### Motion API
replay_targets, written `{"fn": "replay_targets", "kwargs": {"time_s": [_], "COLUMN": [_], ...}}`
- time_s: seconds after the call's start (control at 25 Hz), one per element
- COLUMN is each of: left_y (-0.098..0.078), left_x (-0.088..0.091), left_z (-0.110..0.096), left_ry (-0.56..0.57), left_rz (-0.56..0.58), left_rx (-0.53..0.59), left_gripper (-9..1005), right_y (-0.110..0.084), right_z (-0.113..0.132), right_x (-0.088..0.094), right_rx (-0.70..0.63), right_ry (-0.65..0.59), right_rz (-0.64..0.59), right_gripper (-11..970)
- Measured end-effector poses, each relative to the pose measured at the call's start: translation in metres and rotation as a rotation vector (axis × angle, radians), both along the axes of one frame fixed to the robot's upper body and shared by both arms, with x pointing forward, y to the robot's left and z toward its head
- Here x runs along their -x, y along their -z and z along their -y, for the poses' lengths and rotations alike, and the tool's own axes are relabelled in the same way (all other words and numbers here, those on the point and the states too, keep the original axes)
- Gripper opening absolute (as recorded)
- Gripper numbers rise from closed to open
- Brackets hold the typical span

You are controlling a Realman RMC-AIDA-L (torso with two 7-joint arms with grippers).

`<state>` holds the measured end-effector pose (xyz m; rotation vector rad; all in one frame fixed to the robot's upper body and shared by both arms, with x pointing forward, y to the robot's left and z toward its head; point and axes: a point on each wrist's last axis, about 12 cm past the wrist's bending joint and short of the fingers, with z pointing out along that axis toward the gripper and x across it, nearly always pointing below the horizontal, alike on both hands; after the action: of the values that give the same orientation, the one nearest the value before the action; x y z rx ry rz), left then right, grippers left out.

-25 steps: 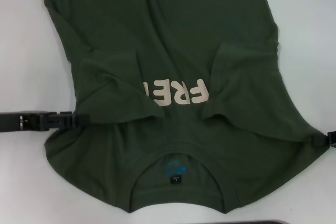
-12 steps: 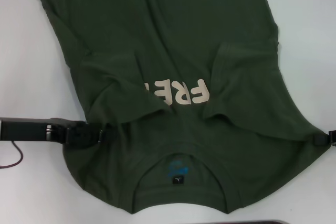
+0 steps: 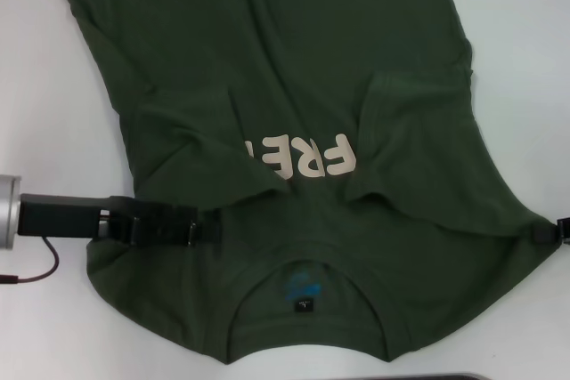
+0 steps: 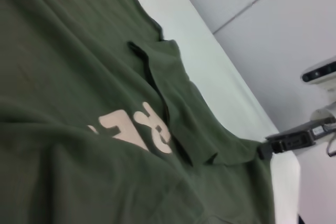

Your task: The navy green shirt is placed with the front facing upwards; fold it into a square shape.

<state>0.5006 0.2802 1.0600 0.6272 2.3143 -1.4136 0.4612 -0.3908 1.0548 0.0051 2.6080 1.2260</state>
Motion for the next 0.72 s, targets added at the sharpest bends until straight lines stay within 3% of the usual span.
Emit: {"fn": "replay_targets", "kwargs": {"time_s": [0.48, 0.72], "left_y": [0.005, -0.004], "left_x": [-0.002, -0.002], "left_z": [-0.034, -0.051], "left_ry": [-0.134, -0.153], "left_rz": [0.018, -0.005], "left_rx": [-0.096, -0.103], "left_gripper": [885, 885], "right_y": [0.001, 0.0], "right_z": [-0.001, -0.001], "right_x": [-0.002, -0.003], "right_rx": [0.004, 0.004], "right_ry": [0.002, 0.005], "right_rz": [0.005, 0.004], "right_gripper": [35, 35]}}
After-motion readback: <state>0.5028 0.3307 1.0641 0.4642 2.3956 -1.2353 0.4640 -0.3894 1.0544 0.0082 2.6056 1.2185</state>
